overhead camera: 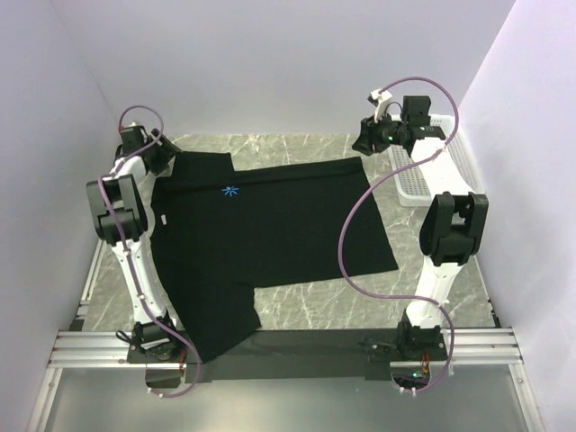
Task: Fold and stack the t-shirts
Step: Fold the tshirt
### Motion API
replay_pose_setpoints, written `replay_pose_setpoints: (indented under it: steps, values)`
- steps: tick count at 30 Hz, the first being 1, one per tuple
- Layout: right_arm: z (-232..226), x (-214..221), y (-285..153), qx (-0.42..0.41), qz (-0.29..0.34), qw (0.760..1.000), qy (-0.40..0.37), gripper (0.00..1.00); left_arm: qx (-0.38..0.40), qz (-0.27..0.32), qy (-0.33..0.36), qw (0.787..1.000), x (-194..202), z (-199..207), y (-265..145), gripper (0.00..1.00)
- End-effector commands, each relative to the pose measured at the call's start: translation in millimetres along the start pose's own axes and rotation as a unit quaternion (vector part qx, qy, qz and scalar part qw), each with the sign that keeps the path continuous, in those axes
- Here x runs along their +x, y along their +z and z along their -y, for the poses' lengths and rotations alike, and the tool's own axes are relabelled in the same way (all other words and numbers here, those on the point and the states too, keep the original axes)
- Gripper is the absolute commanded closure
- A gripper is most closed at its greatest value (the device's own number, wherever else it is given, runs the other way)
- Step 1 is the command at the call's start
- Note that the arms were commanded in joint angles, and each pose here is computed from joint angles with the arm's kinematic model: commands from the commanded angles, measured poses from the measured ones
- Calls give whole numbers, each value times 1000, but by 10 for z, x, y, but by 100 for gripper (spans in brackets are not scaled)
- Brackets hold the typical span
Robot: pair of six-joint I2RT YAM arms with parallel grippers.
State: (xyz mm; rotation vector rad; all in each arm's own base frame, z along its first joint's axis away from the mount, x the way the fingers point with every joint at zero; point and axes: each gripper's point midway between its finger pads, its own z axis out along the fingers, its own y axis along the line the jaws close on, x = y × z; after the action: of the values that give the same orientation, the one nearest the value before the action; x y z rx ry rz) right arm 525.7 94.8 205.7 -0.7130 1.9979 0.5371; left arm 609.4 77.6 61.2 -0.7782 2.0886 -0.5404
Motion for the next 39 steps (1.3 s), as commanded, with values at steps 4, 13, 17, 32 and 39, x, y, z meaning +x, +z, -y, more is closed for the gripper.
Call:
replay_pose_setpoints:
  steps: [4,13,17,32,39]
  values:
    - [-148,-164,-128,-10,22,1000,13,46,-31,28,-4,999,-211,87,181,24]
    - [-171,-184,-178,-12,29,999,32,46,-70,-16,19,997,101,-24,412,37]
    - [-134,-193,-206,-10,32,999,40,46,-74,-31,32,996,198,-24,434,54]
    - [-66,-219,-352,-6,45,997,61,46,0,-6,96,995,-65,483,43,99]
    - [-84,-166,-425,-3,44,997,66,46,86,1,129,988,-110,817,-439,100]
